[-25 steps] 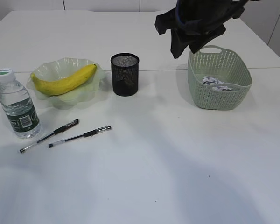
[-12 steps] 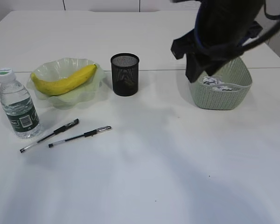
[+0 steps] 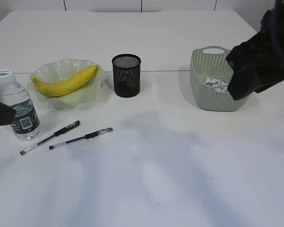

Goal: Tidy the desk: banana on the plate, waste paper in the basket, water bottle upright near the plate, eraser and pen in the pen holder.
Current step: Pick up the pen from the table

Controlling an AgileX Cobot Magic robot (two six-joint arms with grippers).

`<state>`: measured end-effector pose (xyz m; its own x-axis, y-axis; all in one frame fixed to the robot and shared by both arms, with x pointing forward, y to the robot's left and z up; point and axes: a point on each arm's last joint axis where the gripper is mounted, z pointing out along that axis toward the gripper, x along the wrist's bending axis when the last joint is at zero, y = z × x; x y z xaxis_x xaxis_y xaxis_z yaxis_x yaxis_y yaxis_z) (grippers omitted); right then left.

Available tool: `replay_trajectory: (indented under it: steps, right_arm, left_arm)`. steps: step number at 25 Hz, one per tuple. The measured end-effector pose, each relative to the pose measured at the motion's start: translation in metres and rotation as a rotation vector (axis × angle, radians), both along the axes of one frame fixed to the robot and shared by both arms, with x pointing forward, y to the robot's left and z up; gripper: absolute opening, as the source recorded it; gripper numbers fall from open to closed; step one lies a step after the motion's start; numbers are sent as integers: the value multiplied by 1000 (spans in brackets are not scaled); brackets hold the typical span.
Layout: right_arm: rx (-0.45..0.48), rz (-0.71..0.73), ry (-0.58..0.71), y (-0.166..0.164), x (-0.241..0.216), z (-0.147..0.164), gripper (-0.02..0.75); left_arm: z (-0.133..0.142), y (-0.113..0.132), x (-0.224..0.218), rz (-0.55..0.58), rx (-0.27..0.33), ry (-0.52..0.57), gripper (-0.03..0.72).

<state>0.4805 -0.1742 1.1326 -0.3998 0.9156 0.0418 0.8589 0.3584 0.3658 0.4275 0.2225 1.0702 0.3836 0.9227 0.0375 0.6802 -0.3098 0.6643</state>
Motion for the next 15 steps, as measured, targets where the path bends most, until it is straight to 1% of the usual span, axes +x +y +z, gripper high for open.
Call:
replay_trajectory:
  steps: [3, 6, 11, 15]
  right_arm:
    - [16, 0, -27, -3, -7, 9, 322]
    - [21, 0, -33, -4, -9, 10, 322]
    - [22, 0, -32, -4, -9, 10, 322]
    - [21, 3, -33, -4, -9, 10, 322]
  left_arm:
    - [-3, -15, 8, -62, 8, -13, 499]
    - [-5, -29, 24, -125, 50, 0, 498]
    - [2, -49, 58, -182, 94, -12, 499]
    - [-6, -65, 85, -243, 153, 54, 498]
